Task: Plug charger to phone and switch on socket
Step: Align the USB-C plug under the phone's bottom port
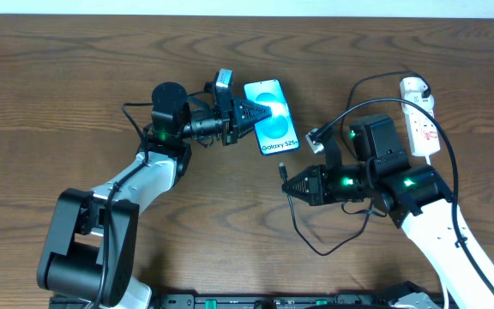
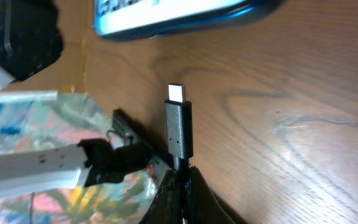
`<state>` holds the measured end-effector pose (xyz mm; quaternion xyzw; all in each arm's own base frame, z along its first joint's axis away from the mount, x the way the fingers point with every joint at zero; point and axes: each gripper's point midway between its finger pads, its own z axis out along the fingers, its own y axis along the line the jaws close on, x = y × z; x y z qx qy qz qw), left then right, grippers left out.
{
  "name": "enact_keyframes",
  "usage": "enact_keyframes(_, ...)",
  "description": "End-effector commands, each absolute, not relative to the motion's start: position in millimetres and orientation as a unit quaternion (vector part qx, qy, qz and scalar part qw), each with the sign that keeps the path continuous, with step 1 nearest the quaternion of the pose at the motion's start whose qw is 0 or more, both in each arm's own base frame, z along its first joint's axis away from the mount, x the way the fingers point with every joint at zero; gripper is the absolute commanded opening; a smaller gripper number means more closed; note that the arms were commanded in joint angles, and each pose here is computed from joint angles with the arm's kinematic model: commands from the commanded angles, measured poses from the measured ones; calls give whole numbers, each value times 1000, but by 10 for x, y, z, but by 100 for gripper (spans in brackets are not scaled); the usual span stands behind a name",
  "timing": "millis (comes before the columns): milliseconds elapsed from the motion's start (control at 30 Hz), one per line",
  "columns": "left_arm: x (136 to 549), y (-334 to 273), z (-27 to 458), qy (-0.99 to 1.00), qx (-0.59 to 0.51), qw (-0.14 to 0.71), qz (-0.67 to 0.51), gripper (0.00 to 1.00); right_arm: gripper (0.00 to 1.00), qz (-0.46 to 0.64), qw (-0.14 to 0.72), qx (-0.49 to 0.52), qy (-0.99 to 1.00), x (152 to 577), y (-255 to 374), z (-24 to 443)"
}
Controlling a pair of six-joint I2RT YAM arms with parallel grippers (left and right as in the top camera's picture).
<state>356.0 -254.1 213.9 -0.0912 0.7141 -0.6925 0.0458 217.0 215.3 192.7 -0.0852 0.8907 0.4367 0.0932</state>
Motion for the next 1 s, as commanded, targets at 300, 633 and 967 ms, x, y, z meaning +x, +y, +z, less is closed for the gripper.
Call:
enact_keyframes(300,3543,-2562,2261,712,-40,80,-696,7,1,407,111,-80,903,2241,2102,1860)
enact_keyframes(633,3538,-2563,2260,713,-31,87,-695,7,1,423,123,-119,890,2221,2154,1921)
enact_keyframes(967,3535,-2563,2260,713,-28,89,-695,7,1,425,132,-122,887,2257,2168,1945)
